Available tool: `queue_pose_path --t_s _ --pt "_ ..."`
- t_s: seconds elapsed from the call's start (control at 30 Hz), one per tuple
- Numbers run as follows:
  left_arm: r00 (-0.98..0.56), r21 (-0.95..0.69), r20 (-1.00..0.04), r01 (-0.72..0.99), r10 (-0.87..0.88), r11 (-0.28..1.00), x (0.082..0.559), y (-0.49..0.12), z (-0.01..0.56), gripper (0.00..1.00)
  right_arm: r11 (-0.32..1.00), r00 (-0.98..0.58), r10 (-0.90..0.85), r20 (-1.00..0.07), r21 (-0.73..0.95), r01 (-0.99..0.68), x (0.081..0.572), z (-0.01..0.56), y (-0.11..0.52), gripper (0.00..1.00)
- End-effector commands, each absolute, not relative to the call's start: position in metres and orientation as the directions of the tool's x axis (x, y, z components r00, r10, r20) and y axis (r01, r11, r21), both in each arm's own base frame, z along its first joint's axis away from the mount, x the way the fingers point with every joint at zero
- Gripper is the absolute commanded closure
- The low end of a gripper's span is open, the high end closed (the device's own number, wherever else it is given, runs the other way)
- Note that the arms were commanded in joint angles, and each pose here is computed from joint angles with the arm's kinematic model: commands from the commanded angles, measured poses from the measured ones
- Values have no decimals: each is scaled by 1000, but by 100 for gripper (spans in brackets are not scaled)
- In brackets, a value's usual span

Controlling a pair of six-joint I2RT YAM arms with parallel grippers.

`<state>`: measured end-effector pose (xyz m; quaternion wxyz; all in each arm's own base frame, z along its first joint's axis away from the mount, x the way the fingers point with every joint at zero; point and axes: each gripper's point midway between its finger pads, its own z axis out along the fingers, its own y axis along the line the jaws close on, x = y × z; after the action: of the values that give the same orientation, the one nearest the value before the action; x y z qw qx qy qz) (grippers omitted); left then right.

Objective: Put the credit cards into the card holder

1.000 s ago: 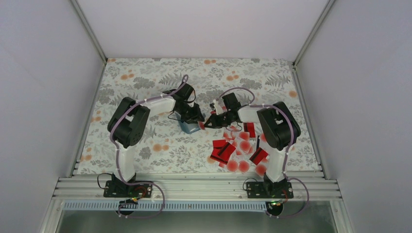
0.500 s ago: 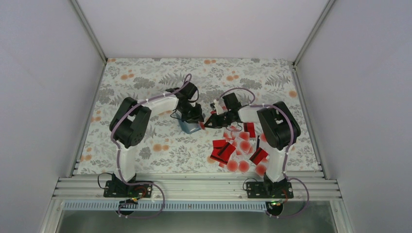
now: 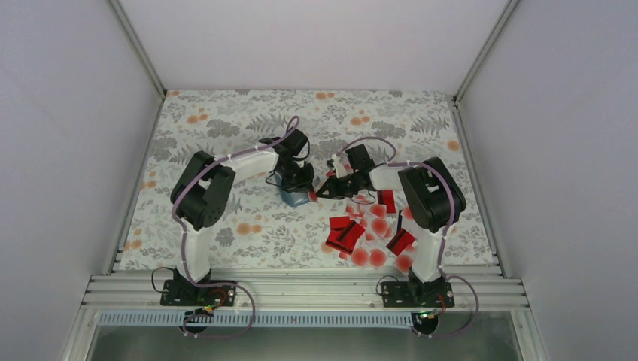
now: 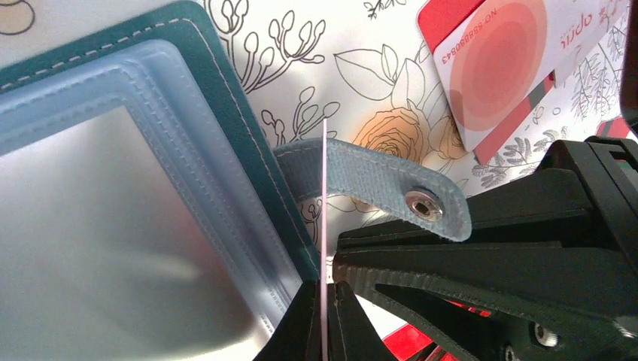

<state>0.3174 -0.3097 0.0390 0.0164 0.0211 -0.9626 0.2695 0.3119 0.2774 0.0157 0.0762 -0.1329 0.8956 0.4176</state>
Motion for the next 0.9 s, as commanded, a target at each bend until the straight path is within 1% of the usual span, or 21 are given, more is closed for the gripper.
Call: queue_pose_path --t_s 0.0,0.1,0.17,0.23,0.33,0.4,0.47,0.67,0.8,0.87 --pt "-999 -492 9 -47 -49 869 322 -307 50 98 670 -966 -166 -196 697 -256 305 0 265 96" --pt "-998 -510 -36 -23 -48 860 329 -309 69 98 672 -957 -171 -234 682 -287 311 14 265 95" --pt "-996 -530 -71 -3 -48 848 333 -311 86 98 663 -947 -183 -263 679 -317 314 27 266 92" --pt "-994 -542 -99 10 -52 840 337 -310 101 98 643 -937 -200 -286 684 -346 317 41 269 85" --pt "-988 -542 -142 23 -65 840 341 -302 120 98 628 -933 -216 -289 691 -359 319 56 271 76" --pt "-982 -530 -177 39 -66 847 342 -294 132 98 609 -930 -211 -303 704 -367 319 67 274 67" --pt "-975 -500 -208 42 -73 865 343 -281 137 98 574 -926 -200 -319 728 -375 318 80 278 61" --pt "-955 -452 -283 47 -93 891 340 -239 143 98 490 -933 -170 -318 794 -360 318 97 290 56" --pt "-942 -423 -327 75 -75 903 336 -219 143 98 481 -940 -168 -297 808 -342 318 93 294 53" --pt "-938 -373 -344 96 -42 923 335 -210 140 98 473 -942 -173 -289 814 -337 315 90 297 51"
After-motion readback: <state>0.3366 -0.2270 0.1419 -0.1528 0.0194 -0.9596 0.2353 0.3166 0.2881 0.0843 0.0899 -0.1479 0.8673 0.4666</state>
